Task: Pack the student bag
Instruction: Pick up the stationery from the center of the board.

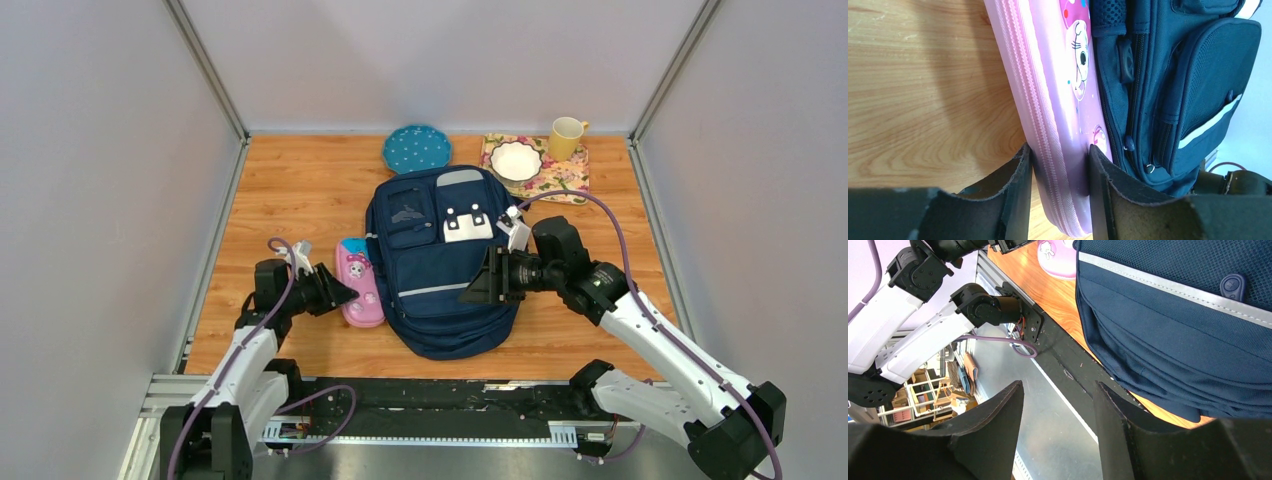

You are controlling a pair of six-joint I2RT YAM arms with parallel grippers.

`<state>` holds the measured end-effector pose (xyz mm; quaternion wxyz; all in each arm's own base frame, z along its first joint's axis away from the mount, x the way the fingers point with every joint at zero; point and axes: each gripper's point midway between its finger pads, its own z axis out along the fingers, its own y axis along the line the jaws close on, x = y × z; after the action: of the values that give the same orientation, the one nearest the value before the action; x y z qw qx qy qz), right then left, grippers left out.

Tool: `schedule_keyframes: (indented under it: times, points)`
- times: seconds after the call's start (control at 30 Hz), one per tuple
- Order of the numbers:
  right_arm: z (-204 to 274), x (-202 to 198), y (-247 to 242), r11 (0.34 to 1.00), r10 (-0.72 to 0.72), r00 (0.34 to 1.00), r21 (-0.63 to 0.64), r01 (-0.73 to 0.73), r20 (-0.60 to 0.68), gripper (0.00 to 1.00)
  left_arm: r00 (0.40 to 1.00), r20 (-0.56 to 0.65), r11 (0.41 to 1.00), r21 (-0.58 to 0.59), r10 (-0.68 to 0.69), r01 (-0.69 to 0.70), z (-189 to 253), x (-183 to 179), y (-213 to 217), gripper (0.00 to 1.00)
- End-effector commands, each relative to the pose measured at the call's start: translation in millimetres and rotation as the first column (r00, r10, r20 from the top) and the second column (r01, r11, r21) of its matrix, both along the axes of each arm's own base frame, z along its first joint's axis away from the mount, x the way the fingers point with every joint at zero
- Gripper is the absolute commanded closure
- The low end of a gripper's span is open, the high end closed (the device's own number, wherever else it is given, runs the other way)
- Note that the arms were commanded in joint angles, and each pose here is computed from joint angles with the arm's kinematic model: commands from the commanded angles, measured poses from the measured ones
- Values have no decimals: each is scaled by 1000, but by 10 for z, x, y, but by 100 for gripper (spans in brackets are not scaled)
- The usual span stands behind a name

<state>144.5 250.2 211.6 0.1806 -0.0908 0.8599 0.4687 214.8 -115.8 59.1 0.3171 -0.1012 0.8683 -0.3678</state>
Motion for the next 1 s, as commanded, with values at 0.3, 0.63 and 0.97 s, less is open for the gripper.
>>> schedule_keyframes:
  times: [0.3,0.63,0.97]
  points:
    - [99,1,22,999,-2,999,36,1,37,44,979,183,956,260,93,-139,496,81,423,100]
    - [144,-28,116,994,15,1000,110,-17,19,44,906,422,981,159,31,-108,1559,69,242,100]
    - [238,-97,303,979,31,999,203,-28,-13,25,827,562,955,-238,-12,175,2274,-120,-307,100]
